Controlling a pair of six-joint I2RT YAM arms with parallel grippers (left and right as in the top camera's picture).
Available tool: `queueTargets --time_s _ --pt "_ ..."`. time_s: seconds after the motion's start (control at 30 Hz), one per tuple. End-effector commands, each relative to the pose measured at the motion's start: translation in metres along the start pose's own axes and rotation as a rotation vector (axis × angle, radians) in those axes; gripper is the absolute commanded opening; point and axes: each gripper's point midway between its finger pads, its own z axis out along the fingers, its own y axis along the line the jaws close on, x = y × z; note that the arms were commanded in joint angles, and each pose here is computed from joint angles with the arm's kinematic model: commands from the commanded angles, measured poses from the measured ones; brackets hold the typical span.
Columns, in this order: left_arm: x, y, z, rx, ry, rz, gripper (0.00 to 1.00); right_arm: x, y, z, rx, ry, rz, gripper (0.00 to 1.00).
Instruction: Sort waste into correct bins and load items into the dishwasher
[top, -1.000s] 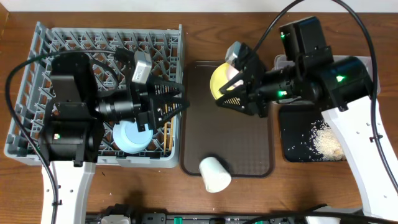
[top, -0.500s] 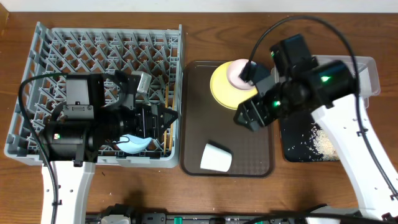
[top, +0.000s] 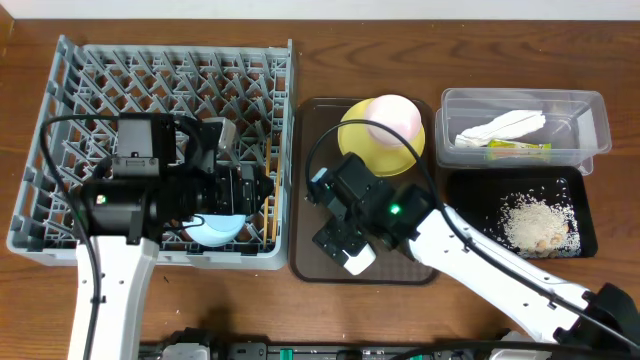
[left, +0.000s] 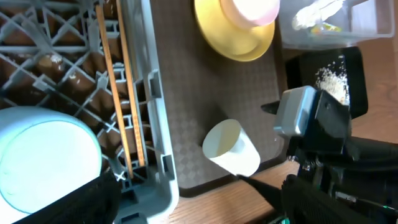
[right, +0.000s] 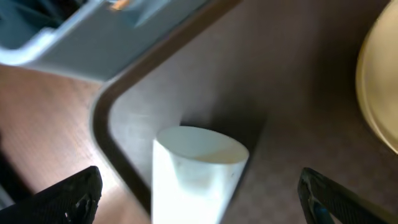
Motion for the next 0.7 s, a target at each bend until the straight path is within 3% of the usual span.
queueTargets --time_s 0.0,0.3,0.5,0.57,0.67 --pt "0.004 0.009 0.008 -0.02 0.035 -0.03 0.86 0.012 -0.009 0.009 0.055 0.016 0.006 0.99" --pt "0.005 0.009 0.008 -0.02 0.043 -0.035 0.86 0.038 0.02 0.038 -0.115 0.021 0.062 0.96" --pt "0.005 0.009 0.008 -0.02 0.044 -0.036 0.86 0.041 0.02 0.044 -0.117 0.01 0.093 0.75" --pt "0.005 0.009 0.008 -0.02 0.044 -0.036 0.86 0.043 0.014 0.045 -0.085 0.019 0.168 0.61" --pt "0.005 0.009 0.008 -0.021 0.045 -0.037 0.86 0.047 0.001 0.045 -0.018 0.031 0.312 0.63"
